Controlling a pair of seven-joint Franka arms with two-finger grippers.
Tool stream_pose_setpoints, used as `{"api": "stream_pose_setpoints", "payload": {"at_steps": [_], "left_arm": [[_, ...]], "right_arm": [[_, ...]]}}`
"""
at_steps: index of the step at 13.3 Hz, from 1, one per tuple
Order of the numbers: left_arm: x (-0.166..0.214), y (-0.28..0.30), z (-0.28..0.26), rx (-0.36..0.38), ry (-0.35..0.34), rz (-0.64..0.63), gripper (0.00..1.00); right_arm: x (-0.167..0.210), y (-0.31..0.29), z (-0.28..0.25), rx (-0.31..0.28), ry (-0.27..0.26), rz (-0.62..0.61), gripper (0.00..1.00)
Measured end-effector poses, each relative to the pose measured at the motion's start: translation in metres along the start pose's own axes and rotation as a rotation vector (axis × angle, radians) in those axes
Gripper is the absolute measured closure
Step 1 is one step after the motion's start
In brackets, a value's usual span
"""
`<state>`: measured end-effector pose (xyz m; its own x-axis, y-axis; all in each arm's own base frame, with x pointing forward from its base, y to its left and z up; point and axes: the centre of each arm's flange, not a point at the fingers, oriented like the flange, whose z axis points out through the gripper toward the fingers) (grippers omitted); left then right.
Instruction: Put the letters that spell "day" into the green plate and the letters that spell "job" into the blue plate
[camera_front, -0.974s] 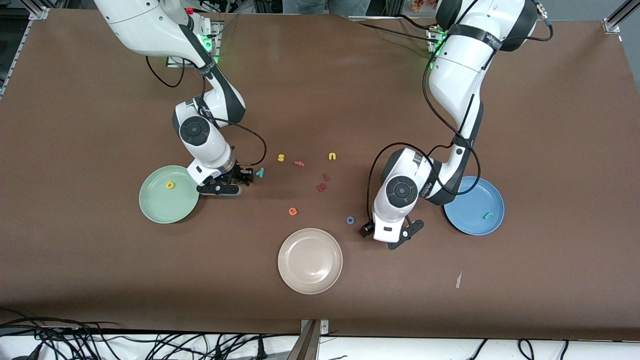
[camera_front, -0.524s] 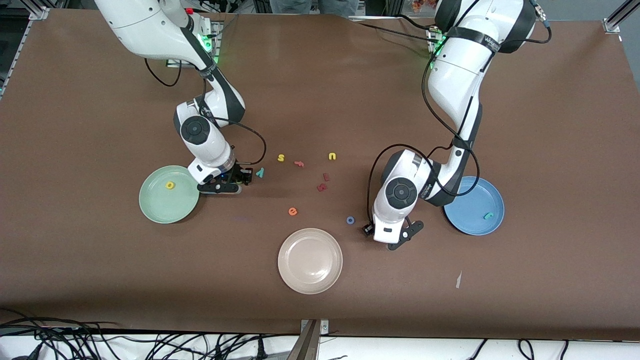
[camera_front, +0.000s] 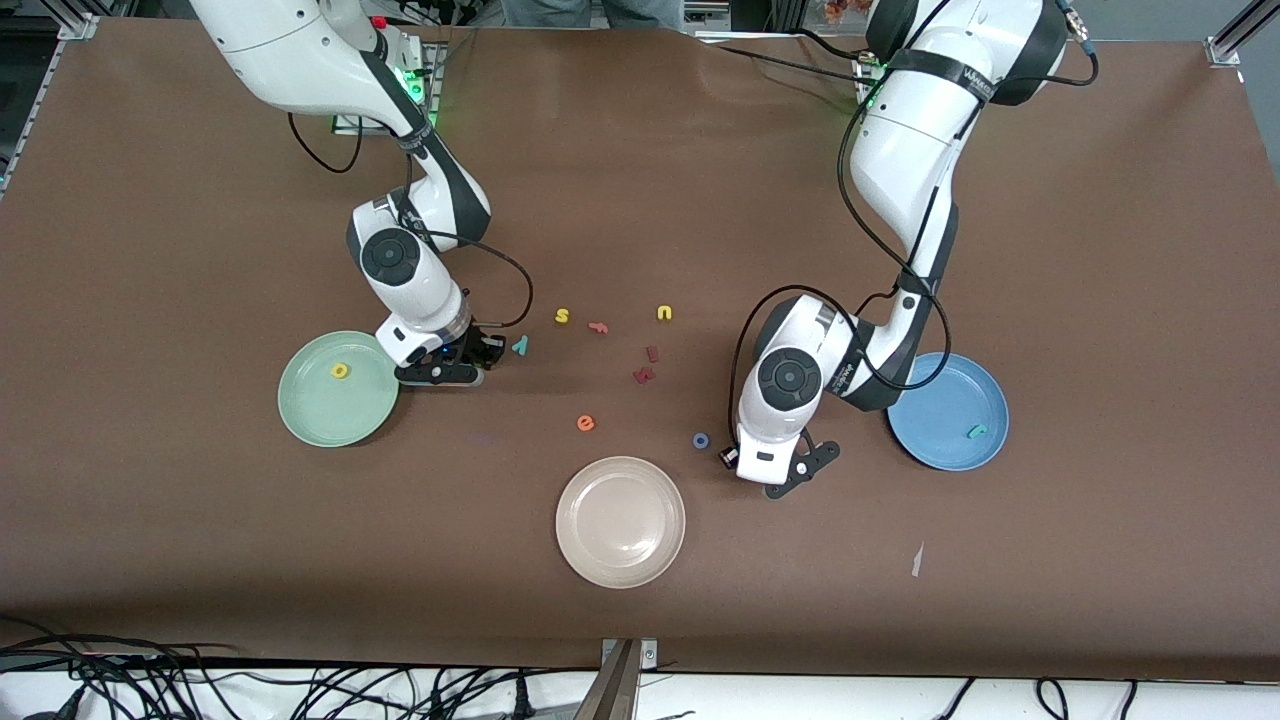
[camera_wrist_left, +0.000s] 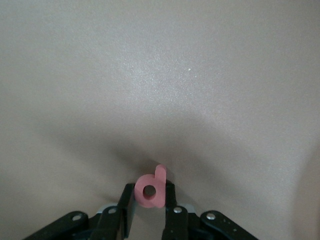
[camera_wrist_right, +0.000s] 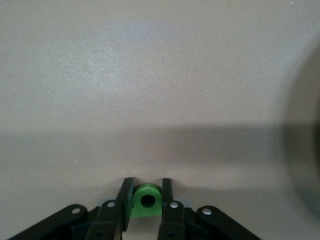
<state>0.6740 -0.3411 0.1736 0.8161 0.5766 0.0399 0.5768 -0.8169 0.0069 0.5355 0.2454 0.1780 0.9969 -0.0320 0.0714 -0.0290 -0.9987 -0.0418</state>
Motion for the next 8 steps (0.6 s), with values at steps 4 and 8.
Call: {"api": "stream_pose_setpoints", "payload": {"at_steps": [4,8], "left_arm": [[0.016,-0.01,-0.005,0.052,0.04,0.126,0.72],[0.068,-0.063,-0.064,0.09,0.005,0.324,0.72]], "right_arm": [[0.018,0.022,-0.031,-0.032,-0.024,-0.073,0.73],[0.055,0.105,-0.071,-0.047,-0.001,-0.204,0.73]]}}
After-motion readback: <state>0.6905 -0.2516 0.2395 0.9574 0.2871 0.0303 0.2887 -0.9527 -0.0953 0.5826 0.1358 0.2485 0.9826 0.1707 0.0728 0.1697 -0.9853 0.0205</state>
